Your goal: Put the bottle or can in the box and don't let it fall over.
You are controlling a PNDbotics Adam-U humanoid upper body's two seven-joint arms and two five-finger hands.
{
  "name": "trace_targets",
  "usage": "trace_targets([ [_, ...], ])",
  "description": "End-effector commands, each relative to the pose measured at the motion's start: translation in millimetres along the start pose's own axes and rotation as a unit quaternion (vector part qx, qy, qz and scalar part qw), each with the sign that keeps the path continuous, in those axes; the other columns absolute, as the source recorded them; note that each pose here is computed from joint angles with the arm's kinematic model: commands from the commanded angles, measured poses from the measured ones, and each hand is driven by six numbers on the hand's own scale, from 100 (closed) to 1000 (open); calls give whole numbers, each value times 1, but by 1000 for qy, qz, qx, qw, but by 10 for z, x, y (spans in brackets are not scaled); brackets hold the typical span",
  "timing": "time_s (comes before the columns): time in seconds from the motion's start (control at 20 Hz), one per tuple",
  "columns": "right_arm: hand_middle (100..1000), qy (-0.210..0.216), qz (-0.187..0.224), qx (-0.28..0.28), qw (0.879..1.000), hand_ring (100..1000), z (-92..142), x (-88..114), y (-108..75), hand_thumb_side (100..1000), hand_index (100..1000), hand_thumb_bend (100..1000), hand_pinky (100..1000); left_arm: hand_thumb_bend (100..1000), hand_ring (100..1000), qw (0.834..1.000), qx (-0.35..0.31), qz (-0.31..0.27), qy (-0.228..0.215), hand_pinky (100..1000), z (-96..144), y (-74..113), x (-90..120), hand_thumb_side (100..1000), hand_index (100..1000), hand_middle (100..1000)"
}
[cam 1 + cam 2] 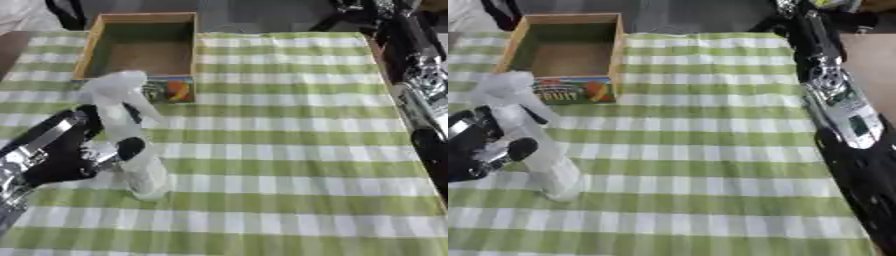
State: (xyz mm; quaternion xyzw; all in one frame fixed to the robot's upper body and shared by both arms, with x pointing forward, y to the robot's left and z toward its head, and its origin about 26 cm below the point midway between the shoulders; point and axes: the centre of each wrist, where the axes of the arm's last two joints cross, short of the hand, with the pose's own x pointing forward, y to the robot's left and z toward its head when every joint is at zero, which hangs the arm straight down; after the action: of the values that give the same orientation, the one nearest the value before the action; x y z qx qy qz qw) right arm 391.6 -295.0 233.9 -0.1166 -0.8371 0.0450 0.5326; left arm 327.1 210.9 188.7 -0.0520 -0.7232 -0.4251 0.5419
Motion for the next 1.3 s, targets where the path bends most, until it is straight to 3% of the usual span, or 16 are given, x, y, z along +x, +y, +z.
trace_targets([
  [0.05, 867, -13, 1, 1, 1000, 814, -28, 82, -33, 793, 858, 100, 901, 544, 709, 1000, 0, -9, 0, 1000, -7, 28, 30, 509, 810, 718],
  [0.6, 867, -15, 0, 2, 1000, 814, -30, 86, -31, 792, 858, 100, 901, 555, 714, 1000, -14, -9, 13, 1000, -46, -29, -83, 509, 816, 735],
  [1.3, 865, -13, -1, 5, 1000, 808, -32, 80, -20, 793, 857, 100, 903, 532, 712, 999, -6, -31, 37, 1000, -88, -43, -264, 445, 786, 721],
])
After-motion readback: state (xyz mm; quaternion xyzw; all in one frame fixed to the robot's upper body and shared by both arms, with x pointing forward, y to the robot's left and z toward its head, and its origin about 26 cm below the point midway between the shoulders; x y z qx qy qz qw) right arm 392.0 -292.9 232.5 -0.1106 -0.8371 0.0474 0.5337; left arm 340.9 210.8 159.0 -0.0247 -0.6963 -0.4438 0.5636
